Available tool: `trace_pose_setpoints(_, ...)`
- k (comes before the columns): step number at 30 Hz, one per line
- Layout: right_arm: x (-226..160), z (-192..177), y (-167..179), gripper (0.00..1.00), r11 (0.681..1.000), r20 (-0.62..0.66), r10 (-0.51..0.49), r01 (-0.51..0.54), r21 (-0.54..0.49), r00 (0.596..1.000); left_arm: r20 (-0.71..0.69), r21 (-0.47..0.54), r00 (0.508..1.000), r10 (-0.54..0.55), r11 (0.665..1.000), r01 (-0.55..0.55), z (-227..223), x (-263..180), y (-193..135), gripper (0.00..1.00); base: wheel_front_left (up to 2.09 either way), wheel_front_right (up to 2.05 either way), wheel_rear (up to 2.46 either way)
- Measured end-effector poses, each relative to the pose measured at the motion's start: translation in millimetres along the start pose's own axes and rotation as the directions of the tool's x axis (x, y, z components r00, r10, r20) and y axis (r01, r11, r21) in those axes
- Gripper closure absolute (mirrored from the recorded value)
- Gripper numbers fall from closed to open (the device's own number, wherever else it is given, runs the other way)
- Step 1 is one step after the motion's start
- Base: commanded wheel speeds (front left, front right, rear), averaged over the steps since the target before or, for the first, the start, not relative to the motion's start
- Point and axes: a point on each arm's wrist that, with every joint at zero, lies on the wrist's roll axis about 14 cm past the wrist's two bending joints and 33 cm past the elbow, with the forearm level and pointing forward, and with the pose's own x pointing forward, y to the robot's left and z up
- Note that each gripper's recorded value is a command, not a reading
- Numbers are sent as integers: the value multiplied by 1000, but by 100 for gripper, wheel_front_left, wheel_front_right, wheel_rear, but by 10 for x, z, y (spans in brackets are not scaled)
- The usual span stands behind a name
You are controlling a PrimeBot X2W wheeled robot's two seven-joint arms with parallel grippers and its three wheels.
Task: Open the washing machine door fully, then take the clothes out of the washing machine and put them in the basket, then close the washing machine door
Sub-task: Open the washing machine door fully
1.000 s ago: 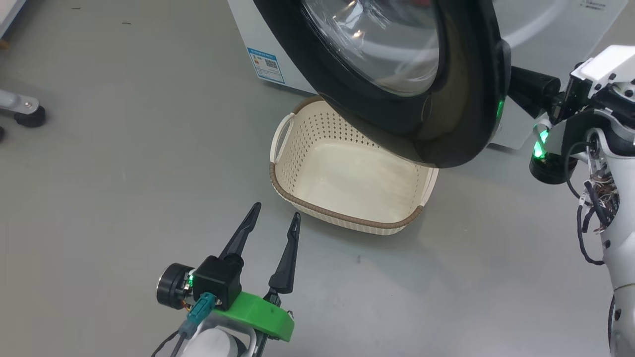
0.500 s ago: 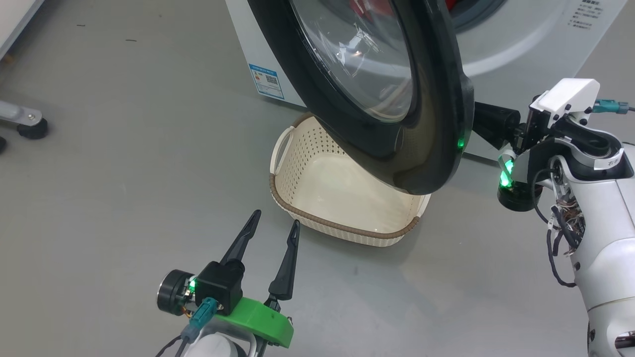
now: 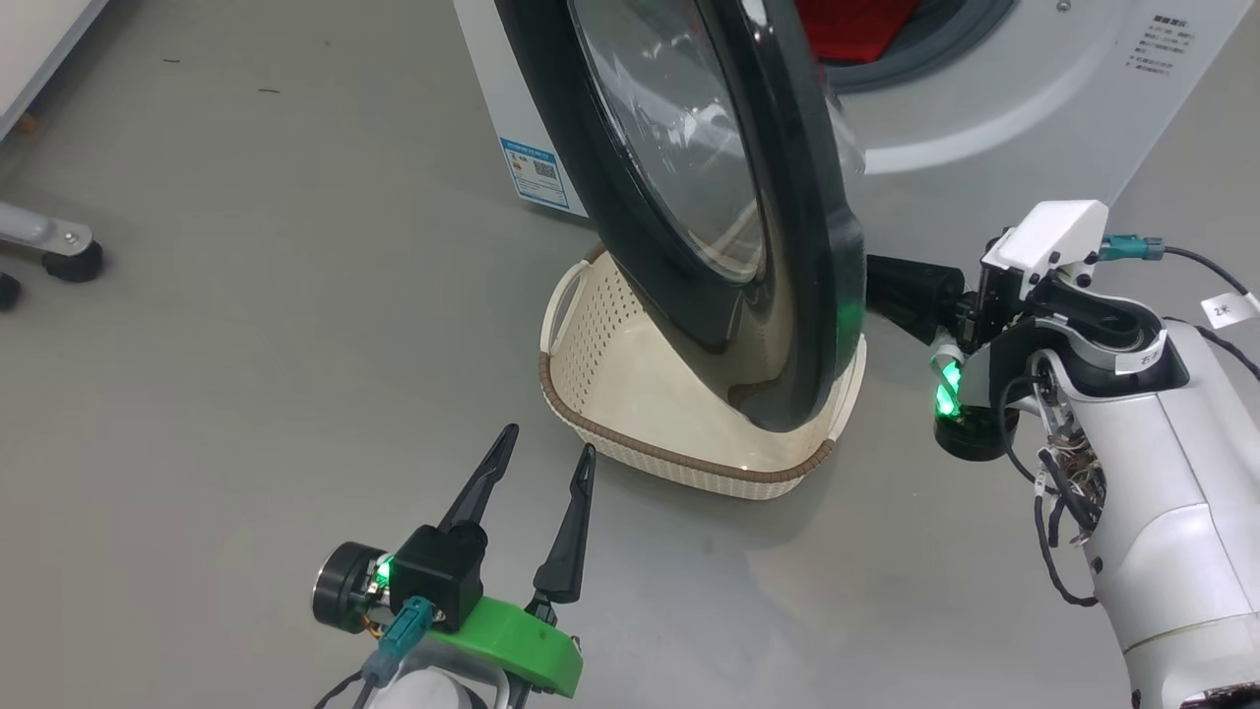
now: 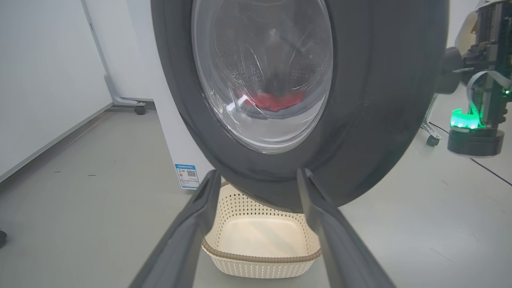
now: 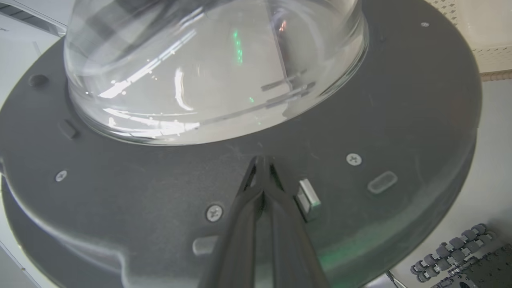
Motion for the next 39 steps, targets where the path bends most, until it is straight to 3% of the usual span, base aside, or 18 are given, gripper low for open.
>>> trace_pose_setpoints(39,195,-857,17,100,998,-266,51,-56,-11,963,-9,3,1000,1,1000,-1,-34,-20,0,0,0,0,0)
